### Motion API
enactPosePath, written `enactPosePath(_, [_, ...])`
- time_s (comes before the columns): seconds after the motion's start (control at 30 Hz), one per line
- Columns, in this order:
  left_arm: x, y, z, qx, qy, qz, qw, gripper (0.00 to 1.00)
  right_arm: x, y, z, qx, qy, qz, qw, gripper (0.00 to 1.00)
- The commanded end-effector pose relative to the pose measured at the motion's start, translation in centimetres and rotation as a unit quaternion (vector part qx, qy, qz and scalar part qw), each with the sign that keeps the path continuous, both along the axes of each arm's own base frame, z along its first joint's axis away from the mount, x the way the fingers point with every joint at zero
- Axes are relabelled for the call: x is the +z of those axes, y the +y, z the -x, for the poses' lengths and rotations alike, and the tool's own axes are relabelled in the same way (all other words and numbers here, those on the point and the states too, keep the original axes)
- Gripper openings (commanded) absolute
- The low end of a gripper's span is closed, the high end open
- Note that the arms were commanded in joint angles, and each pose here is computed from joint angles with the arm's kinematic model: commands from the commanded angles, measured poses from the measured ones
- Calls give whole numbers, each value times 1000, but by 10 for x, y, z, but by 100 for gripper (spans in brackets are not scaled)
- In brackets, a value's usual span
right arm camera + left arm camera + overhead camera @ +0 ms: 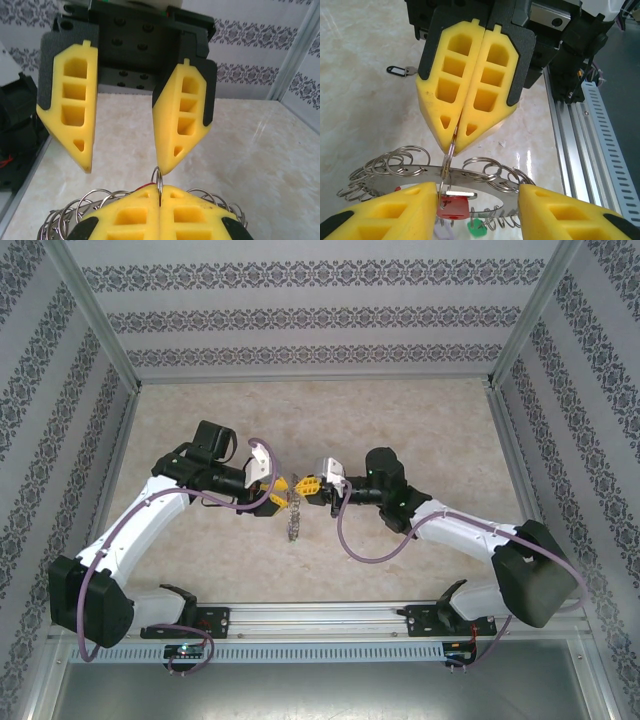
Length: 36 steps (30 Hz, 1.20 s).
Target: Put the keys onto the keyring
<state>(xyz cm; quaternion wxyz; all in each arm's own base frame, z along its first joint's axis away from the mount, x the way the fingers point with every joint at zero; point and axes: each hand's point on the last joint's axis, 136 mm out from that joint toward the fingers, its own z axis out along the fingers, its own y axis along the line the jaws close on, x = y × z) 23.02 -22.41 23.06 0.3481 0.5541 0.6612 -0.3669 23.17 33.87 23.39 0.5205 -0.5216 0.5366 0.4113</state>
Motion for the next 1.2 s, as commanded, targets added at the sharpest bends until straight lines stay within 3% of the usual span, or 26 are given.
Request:
enactPosePath(0.0, [4,0,-7,7,-3,23,1000,47,37,2,-2,2,-20,-90,996,0])
enactPosePath(0.17, [3,7,-12,25,5,25,999,46,37,5,-9,-13,2,-161,987,0])
enactPosePath(0.5, [0,12,-16,32,20,24,999,32,36,13,-9,-5,-3,-155,988,0])
enactPosePath(0.77, [-6,17,-23,49,32,12,998,0,38,10,-6,-4,-6,-150,989,0])
enactPosePath(1.0, [-12,17,-17,36,83,-4,996,1,41,10,-4,-5,-13,-151,988,0])
enactPosePath(1.17, [-6,10,-5,-4,136,26,990,14,43,13,-5,-3,-19,-150,988,0])
